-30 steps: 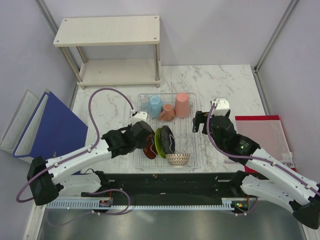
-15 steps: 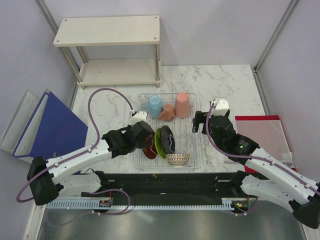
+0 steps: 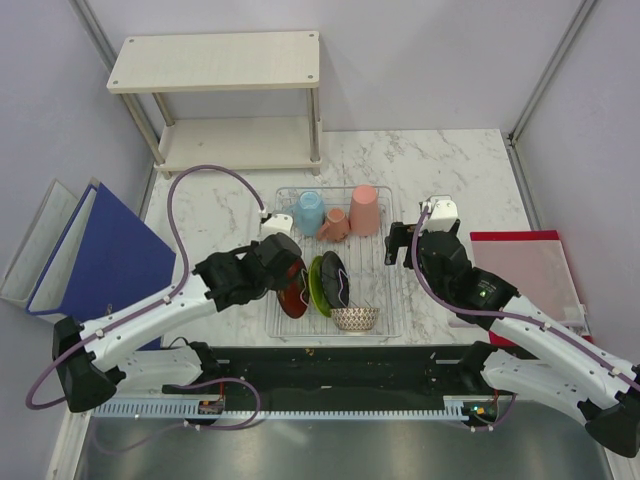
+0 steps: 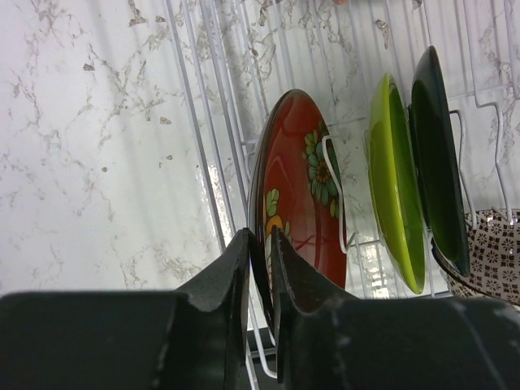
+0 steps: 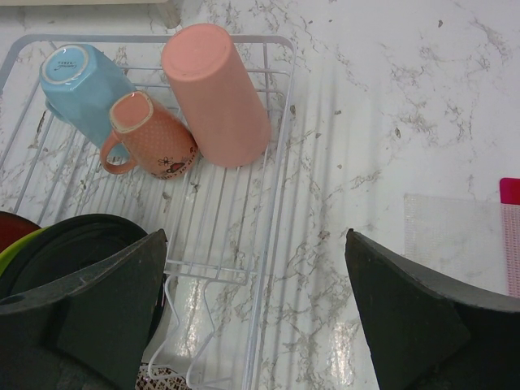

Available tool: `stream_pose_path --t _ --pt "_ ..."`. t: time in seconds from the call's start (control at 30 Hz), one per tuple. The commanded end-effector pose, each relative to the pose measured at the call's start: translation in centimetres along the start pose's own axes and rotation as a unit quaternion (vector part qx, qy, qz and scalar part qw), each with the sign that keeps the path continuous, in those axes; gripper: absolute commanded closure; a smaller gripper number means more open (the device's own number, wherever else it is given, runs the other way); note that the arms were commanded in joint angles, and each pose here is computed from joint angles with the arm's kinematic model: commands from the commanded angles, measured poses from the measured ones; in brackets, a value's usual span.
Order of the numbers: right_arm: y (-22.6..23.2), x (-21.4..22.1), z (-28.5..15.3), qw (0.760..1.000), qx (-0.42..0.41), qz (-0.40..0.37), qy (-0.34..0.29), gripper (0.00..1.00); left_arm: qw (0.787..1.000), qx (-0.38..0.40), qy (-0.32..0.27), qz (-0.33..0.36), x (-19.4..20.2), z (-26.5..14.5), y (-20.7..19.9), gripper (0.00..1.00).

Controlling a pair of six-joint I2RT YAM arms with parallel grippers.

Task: Unload the mixed dishes from the dish rack
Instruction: Pick up the plate from the dish rack, then place the plate at the center of the board.

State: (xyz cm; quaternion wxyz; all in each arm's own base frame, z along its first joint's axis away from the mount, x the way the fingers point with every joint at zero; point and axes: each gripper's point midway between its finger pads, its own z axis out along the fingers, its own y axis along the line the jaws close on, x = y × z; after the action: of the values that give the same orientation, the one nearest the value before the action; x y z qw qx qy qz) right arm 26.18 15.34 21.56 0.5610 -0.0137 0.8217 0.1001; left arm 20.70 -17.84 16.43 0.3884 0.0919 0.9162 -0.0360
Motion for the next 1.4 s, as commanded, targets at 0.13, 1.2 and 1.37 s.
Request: stream_pose_path --t 0.13,1.2,1.37 --pt "-0.3 -0.5 -0.2 1.0 0.008 0.008 -0.01 0.02 0.996 0.011 -0.086 -0.001 -5.8 -4.0 0.7 0.98" --pt "7.4 -8.5 -4.7 0.969 -0.191 0.15 -0.053 0.02 0.918 0.249 -0.267 -0.155 -15.1 -15.7 -2.4 0.98" --pt "10.6 -9.9 -6.7 0.943 -0.28 0.175 -0.043 0.02 0.904 0.295 -0.265 -0.157 -15.2 -16.0 -4.3 0.98"
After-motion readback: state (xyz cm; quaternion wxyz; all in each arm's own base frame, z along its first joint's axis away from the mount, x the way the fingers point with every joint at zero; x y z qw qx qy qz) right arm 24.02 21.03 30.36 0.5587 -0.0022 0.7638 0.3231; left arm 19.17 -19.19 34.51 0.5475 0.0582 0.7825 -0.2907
